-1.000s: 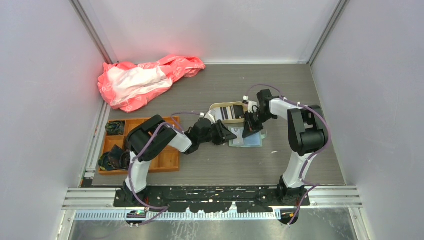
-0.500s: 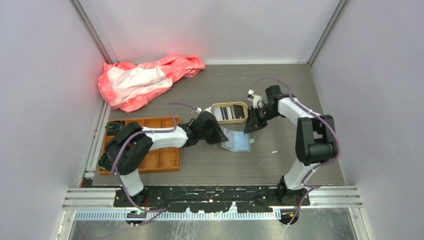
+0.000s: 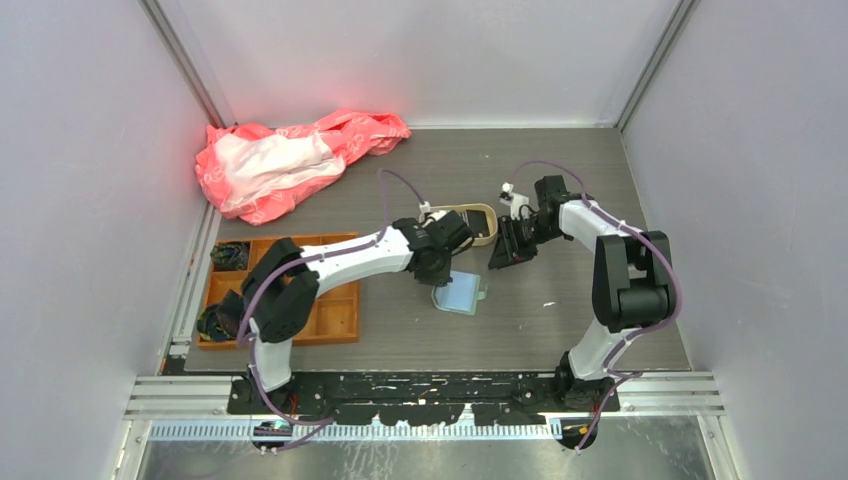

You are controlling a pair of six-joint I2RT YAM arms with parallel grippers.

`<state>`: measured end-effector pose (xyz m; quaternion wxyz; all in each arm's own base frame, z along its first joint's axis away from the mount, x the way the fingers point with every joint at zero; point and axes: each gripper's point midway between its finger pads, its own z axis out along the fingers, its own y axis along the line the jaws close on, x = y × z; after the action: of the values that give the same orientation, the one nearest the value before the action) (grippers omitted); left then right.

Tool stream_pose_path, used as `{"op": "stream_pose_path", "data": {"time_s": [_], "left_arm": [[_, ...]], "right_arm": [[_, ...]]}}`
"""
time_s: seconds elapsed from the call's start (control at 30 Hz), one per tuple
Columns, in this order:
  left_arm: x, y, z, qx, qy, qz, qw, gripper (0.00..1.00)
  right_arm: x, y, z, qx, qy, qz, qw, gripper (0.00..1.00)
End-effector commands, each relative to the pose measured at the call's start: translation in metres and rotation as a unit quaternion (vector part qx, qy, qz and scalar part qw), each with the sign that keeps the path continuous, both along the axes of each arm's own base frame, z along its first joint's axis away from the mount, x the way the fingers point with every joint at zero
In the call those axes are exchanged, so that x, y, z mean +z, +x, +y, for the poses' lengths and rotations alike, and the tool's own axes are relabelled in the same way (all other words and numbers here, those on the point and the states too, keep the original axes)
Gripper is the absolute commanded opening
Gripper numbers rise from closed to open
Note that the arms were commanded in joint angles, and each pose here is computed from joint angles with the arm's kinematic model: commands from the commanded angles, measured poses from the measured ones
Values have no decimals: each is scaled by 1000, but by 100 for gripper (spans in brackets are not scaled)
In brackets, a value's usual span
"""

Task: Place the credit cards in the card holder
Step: Close the card holder at the center of the board.

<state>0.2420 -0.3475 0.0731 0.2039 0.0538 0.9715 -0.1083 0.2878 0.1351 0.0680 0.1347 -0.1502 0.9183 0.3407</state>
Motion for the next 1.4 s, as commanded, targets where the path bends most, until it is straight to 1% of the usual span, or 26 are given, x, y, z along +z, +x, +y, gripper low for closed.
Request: {"op": "stream_pose_path", "data": {"time_s": [0.0,0.1,0.17,0.2,0.33,0.43,0.5,0.57,0.83,0.93,1.07,1.23,1.37], "left_arm": [[-3,-7,2,-44,58,15,997,20],[6,-7,-13,-63,32,13,997,27],[13,-7,-25,-70,2,9,998,34],[16,-7,-31,-74,-15,8,997,36],[24,-10,-46,-86,-58,8,995,37],[28,-12,-59,-95,-94,7,991,35],[30,-18,-71,-105,-128,18,986,34],[32,-20,-78,-110,-146,22,983,34],[12,-30,-99,-115,-209,60,969,35],[11,-32,-105,-122,-227,65,964,37],[19,-31,-115,-130,-257,63,955,43],[24,-34,-130,-137,-312,78,937,49],[21,-35,-133,-137,-321,87,933,51]], "right_arm": [[-9,0,4,-10,4,28,1000,36],[-19,-5,7,-4,-3,54,999,36],[-23,-9,11,3,-7,66,998,36],[-25,-11,13,9,-10,71,997,35],[-30,-18,22,34,-24,84,996,31],[-30,-22,29,48,-25,88,995,30],[-31,-24,34,57,-27,90,994,29],[-32,-25,36,62,-28,91,994,28],[-28,-16,30,49,-32,78,995,28],[-28,-14,25,36,-31,78,996,29],[-34,-15,23,34,-39,88,995,29],[-39,-16,20,33,-49,99,993,29],[-39,-13,18,30,-57,92,994,29]]}}
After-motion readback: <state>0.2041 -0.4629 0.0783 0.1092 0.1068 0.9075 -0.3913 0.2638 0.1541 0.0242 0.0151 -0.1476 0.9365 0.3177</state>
